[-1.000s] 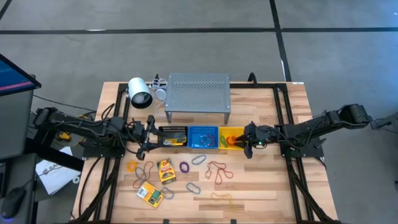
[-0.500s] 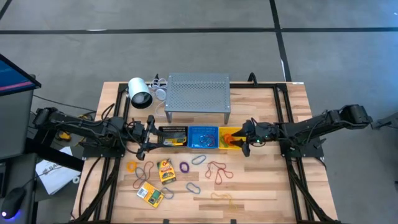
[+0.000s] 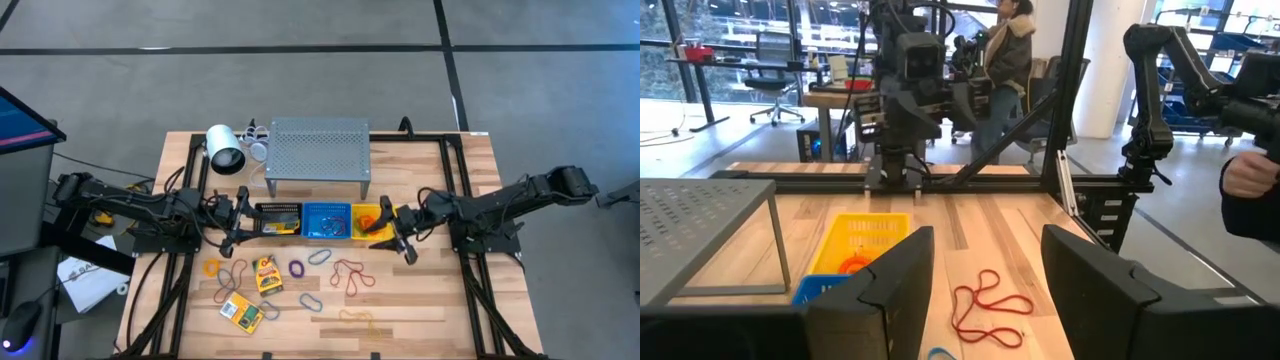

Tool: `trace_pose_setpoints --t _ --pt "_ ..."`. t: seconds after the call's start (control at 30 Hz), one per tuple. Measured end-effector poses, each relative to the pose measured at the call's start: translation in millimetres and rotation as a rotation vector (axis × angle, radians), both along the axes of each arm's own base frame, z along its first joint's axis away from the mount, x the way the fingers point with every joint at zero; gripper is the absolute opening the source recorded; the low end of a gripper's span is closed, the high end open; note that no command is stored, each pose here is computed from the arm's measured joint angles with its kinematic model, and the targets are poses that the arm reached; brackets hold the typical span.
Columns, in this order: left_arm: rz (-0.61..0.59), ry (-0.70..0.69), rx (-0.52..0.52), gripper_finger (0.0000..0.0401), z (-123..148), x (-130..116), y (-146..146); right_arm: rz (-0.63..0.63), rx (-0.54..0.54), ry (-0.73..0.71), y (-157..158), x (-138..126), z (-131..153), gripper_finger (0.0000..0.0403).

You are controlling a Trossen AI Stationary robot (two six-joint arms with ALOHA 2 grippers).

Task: Pick & Place Office Desk Supplies
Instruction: Put the blue rubber band into the blue bin

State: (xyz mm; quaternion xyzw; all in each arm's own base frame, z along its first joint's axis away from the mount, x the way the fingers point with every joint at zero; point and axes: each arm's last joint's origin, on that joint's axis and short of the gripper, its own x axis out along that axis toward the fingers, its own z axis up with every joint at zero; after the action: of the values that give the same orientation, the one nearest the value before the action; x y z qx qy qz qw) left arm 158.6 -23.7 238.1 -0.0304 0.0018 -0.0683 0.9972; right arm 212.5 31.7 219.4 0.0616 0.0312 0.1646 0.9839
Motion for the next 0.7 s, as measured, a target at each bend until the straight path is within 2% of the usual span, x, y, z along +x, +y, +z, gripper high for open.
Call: trace_pose_setpoints --t 0.43,0.7 --pt "0.000 0.003 -0.027 0.0181 0.0 0.0 0.0 0.032 0.025 -0.071 0.3 -11.9 16.1 0.0187" --pt "-0.003 0.006 -0.050 0.0181 0.1 0.0 -0.1 0.066 0.024 -0.050 6.3 -18.0 17.2 0.0187"
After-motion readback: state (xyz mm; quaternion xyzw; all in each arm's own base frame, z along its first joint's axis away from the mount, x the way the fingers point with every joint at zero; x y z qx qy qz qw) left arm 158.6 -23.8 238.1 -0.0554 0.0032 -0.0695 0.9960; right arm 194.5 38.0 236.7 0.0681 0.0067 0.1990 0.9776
